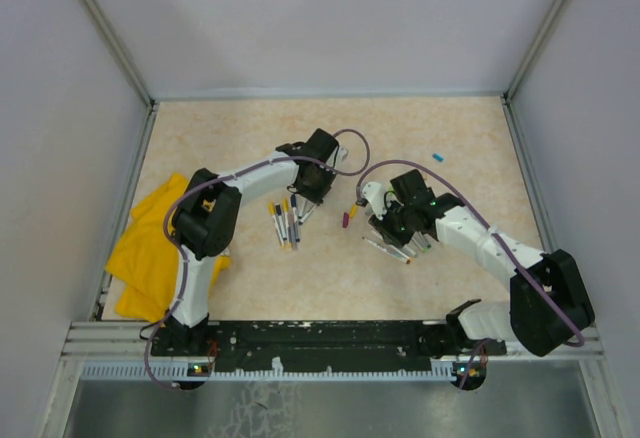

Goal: Open the pen caps
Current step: Pick up the pen from the center of the board.

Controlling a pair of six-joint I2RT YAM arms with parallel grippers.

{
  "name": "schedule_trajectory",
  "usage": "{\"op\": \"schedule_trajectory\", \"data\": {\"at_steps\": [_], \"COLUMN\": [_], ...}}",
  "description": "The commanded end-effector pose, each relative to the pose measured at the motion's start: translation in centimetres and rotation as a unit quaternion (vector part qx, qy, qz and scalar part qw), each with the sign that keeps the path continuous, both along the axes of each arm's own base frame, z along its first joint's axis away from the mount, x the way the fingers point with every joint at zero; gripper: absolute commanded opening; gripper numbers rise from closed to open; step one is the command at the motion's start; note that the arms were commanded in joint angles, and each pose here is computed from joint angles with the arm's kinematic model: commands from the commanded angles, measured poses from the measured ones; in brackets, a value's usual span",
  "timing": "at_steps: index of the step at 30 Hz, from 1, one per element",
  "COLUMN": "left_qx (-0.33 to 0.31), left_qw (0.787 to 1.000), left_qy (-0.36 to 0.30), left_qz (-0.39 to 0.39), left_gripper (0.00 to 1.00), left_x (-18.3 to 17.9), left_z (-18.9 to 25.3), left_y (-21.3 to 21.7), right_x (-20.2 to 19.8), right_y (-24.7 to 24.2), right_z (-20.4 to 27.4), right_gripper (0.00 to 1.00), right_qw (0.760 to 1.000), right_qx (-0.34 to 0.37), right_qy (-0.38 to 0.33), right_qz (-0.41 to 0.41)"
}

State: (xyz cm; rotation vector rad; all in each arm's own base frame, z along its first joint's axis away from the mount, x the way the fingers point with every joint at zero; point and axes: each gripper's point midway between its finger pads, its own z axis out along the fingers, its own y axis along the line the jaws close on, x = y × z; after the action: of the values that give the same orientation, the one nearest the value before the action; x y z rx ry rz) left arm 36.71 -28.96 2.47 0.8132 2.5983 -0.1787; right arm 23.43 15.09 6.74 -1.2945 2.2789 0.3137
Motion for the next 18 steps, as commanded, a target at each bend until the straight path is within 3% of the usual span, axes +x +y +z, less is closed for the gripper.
{"op": "schedule_trajectory", "data": {"at_steps": [1, 18], "left_qx": [-0.004, -0.141], "left_qw": [1.000, 0.986], "left_qy": [-0.017, -0.086], "left_qz": [0.004, 0.001], "left_gripper": [0.00, 0.00], "left_x": [-0.2, -2.2], "left_z": [1.0, 7.6], "left_y": [0.0, -1.1], "right_x": [1.3, -0.8], "right_y": [0.9, 5.2], "right_z": [2.9, 10.6], "right_gripper": [0.26, 0.26], "right_qw": [0.999, 0.974], "right_qx": [0.034, 0.210], "right_qy": [-0.035, -0.062], "right_qz": [0.006, 0.055]}}
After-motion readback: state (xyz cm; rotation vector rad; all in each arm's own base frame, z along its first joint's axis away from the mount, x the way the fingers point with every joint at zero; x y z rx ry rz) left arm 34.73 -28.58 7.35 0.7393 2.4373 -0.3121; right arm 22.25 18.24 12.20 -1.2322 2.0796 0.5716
